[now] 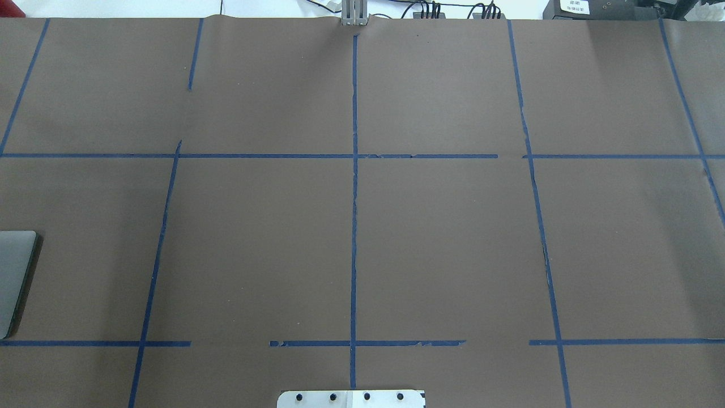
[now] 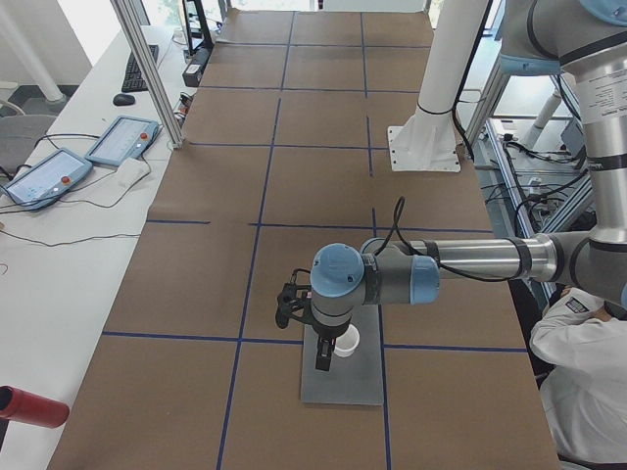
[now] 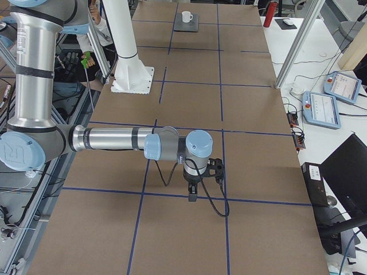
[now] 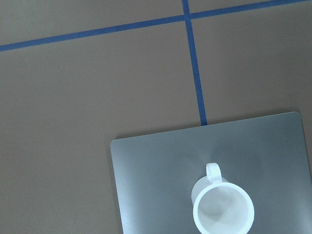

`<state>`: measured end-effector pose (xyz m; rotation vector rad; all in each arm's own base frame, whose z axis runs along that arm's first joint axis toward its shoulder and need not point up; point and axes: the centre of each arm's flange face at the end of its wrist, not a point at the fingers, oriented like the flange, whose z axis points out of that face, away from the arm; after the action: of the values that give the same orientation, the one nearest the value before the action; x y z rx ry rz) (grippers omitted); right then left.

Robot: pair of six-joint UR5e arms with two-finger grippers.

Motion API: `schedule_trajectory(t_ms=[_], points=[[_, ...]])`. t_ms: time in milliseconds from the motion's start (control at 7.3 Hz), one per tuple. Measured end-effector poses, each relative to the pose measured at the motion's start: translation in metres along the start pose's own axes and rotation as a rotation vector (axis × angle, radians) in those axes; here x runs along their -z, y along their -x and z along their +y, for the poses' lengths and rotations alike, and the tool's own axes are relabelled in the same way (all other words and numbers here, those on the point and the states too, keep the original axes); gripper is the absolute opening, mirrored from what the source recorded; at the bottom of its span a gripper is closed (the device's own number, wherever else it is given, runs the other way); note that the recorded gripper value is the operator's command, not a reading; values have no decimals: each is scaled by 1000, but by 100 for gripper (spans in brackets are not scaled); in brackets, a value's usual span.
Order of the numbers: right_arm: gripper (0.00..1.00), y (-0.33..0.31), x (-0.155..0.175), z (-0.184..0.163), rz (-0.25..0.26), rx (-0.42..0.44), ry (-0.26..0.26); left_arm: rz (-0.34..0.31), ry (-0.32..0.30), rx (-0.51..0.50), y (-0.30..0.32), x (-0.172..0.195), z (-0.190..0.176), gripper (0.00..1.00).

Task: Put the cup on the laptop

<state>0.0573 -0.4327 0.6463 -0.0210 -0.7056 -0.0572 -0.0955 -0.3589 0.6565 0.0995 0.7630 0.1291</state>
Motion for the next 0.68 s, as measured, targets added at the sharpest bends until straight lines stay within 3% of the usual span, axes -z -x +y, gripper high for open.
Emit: schedule_trajectory(t_ms=[685], points=[[100,0,0,0,0,0,0,-3,-12,-8,-3,5,-7,100]])
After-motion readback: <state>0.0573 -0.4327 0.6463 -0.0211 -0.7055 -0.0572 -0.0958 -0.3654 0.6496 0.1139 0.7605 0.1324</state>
